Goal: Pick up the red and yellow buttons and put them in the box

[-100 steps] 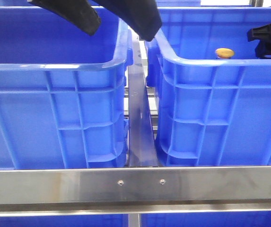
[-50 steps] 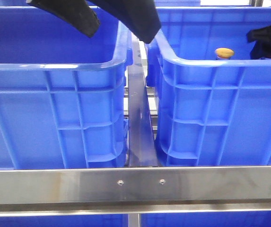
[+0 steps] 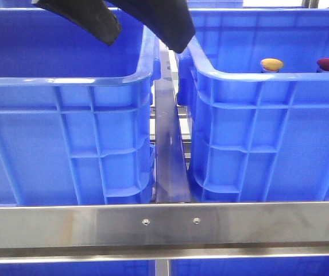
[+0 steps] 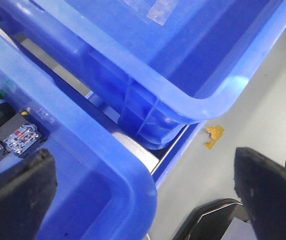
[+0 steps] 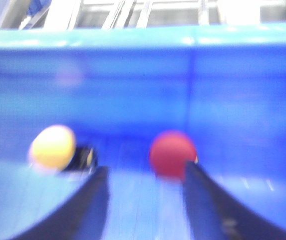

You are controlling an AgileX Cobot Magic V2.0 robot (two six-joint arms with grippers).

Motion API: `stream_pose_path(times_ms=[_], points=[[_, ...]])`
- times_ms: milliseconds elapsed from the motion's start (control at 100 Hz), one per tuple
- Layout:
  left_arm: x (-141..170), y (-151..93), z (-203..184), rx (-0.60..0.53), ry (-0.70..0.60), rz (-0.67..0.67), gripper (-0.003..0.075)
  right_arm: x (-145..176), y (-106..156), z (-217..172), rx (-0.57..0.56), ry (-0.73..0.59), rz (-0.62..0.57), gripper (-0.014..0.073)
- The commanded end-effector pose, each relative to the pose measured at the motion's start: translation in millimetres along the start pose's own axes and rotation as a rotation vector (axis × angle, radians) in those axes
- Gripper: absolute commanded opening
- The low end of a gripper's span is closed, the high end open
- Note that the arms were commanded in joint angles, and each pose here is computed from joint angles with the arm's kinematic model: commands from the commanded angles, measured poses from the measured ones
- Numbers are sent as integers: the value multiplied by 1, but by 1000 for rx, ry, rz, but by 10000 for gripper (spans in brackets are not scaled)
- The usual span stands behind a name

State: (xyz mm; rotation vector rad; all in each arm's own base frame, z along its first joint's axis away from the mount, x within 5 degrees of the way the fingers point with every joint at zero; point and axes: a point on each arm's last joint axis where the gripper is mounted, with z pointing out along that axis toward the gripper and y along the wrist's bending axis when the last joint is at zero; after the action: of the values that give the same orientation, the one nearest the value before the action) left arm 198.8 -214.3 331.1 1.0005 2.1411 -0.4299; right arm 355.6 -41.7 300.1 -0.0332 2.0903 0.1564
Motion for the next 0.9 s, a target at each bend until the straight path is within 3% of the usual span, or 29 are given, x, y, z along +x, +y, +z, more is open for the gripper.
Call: stream_pose_path(times_ms=[0,200,390,560,890], points=[[-16,-1,-16,-1,-126,-12,671,-17,4,-36,48,-115,-12,230],[-17,-1,-16,-3,-128,-9,669,5,18,-80,55,-142,-18,-78],[-16,-1,-16,-3,-126,-9,584,32,32,-119,55,-174,-18,-63],[-17,-1,-16,-3,-128,-9,407,63,44,-157,72,-238,-29,-63],[-19,-1,-28,-9,-180,-9,-20,127,62,-212,94,-418,-31,-63]])
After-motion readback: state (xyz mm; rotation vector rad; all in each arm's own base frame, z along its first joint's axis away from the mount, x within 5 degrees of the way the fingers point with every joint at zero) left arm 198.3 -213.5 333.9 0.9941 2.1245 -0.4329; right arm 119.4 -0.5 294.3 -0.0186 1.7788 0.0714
